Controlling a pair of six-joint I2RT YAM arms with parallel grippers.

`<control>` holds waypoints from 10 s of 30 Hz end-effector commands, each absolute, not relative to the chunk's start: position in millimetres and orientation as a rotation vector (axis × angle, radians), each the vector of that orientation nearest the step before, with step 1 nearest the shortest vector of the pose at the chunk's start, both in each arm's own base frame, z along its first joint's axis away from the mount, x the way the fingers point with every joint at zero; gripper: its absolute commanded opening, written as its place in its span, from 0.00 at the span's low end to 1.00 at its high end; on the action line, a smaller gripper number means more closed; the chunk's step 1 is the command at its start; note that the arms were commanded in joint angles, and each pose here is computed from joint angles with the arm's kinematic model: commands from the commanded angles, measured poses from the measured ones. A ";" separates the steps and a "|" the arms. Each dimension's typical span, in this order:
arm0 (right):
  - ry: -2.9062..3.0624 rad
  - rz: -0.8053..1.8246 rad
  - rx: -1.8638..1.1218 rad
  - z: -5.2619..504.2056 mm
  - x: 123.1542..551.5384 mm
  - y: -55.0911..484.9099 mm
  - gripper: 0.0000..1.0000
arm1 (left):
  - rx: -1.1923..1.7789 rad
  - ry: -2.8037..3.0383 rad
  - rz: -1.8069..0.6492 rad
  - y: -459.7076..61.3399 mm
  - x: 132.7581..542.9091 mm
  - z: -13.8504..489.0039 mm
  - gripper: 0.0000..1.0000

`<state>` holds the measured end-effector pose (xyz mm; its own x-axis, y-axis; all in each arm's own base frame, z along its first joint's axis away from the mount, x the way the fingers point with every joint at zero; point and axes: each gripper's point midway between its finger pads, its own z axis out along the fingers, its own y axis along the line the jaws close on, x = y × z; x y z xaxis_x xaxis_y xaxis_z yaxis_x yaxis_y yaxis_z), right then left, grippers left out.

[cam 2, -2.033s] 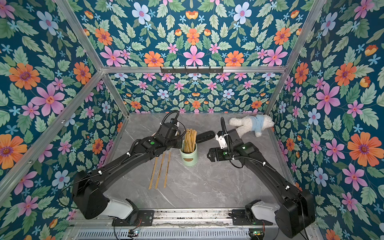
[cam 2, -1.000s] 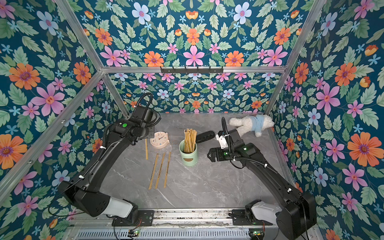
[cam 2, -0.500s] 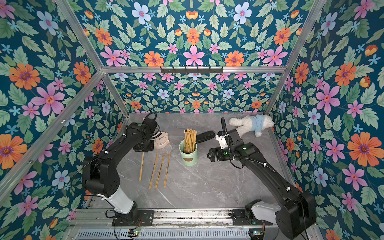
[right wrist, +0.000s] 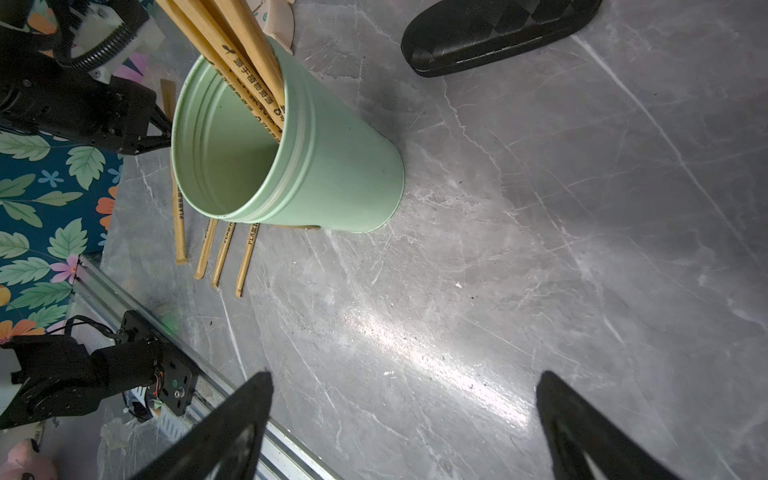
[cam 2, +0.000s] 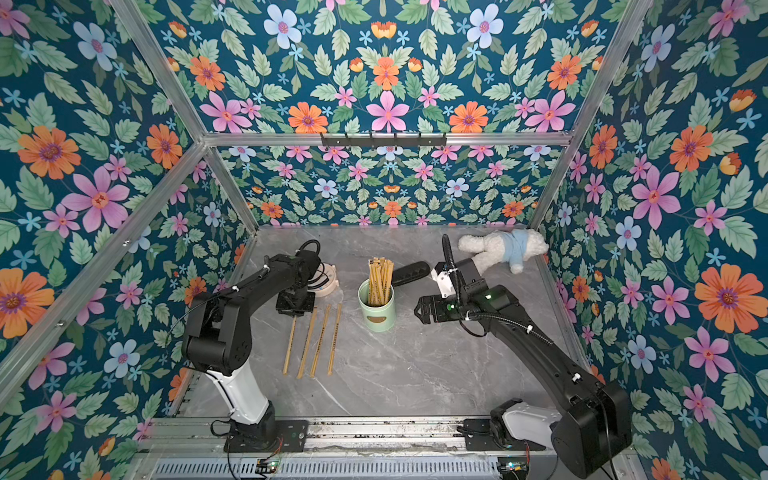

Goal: Take the straws out of the storage container
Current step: Place the straw at the center of the board, then pick up the straw from the container, then place the straw at the center of the board, then pick up the straw from the container.

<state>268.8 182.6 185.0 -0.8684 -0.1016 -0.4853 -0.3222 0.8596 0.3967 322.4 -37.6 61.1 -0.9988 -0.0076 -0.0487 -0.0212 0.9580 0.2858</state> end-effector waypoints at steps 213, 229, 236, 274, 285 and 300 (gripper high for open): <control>2.626 0.654 -0.292 172.0 269.2 183.4 0.99 | 0.254 2.326 -0.541 -265.1 359.0 218.1 0.27; 2.630 0.656 -0.296 170.1 270.2 184.6 0.99 | 0.252 2.379 -0.460 -262.1 366.9 202.0 0.25; 2.632 0.654 -0.293 169.9 270.2 184.0 0.99 | 0.260 2.395 -0.466 -265.1 367.0 194.9 0.25; 2.640 0.655 -0.291 166.9 270.5 184.5 0.99 | 0.268 2.394 -0.427 -266.0 373.3 192.6 0.10; 2.631 0.657 -0.291 169.9 270.2 184.1 0.99 | 0.295 2.398 -0.404 -268.0 358.9 200.9 0.09; 2.613 0.677 -0.293 173.7 267.8 185.0 0.99 | 0.256 2.352 -0.306 -244.1 348.6 241.4 0.09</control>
<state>268.2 184.3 173.1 -0.8904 -0.0973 -0.4447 -0.2985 0.8624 0.4089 350.6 -254.5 234.5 -0.7094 0.0878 -0.6993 0.2938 0.9388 -0.1801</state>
